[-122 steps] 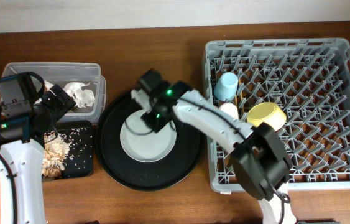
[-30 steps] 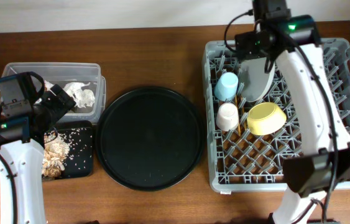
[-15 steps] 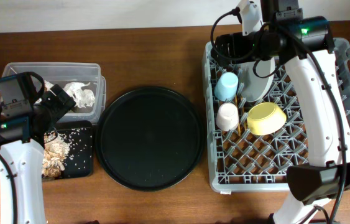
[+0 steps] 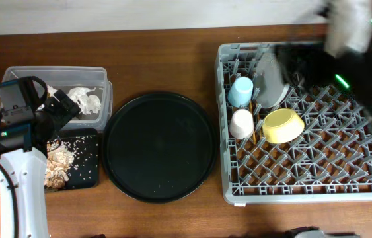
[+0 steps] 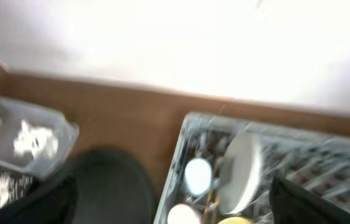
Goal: Sort waste into correct bins and load items into the dishwasher rack
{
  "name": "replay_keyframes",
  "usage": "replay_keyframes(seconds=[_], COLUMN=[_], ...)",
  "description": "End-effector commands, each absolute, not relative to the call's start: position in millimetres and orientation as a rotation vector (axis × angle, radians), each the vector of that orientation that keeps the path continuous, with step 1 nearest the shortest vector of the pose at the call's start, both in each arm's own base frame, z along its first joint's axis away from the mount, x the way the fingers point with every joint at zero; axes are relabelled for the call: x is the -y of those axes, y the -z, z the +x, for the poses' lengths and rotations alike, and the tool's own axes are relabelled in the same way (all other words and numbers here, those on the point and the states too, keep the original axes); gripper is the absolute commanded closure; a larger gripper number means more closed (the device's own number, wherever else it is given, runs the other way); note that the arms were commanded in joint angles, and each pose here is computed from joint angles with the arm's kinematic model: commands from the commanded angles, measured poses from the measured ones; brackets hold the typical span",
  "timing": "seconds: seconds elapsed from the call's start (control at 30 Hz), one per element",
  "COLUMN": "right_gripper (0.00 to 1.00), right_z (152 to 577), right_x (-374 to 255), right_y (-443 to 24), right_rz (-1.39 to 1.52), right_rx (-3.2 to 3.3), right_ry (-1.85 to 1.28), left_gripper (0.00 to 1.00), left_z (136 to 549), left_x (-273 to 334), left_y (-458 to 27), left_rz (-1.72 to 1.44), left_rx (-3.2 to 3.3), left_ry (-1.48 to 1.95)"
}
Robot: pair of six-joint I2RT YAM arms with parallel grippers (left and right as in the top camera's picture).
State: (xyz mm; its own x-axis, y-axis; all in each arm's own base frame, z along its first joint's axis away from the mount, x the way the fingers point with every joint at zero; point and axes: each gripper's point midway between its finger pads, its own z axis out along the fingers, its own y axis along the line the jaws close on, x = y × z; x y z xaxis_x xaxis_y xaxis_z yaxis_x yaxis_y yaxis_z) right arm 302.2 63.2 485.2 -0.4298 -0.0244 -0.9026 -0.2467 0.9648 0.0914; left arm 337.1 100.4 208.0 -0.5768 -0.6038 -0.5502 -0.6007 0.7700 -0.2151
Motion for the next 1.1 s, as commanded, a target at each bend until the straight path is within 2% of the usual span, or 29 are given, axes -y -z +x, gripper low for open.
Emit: replay_keyframes(seconds=[0.0, 0.13, 0.3, 0.43, 0.63, 0.97, 1.07], right_gripper=[0.02, 0.02, 0.01, 0.02, 0.02, 0.02, 0.02], right_z=[237.6, 176.6, 148.7, 165.4, 222.1, 244.1, 244.1], right_x=[-35.5, -25.4, -14.1, -18.0, -25.7, -24.8, -24.8], right_y=[-501.0, -475.4, -389.4, -326.3, -259.1, -161.8, -160.4], right_rz=[-0.108, -0.089, -0.040, -0.056, -0.109, -0.094, -0.093], right_rx=[-1.873, -1.711, -1.614, -1.542, -1.457, -1.624, -1.629], right_ry=[-0.147, -0.138, -0.096, -0.108, -0.143, -0.159, -0.159], left_gripper=[0.01, 0.01, 0.01, 0.01, 0.01, 0.01, 0.01], left_z=[337.7, 337.8, 337.8, 337.8, 337.7, 337.0, 337.0], left_x=[-101.0, -101.1, -101.1, -101.1, -101.0, -100.9, -100.9], left_y=[-215.5, -215.6, -215.6, -215.6, -215.5, -215.0, -215.0], left_rz=[-0.884, -0.884, -0.884, -0.884, -0.884, -0.885, -0.885], left_rx=[-2.326, -2.325, -2.325, -2.325, -2.326, -2.329, -2.329], left_ry=[0.011, 0.011, 0.011, 0.011, 0.011, 0.011, 0.011])
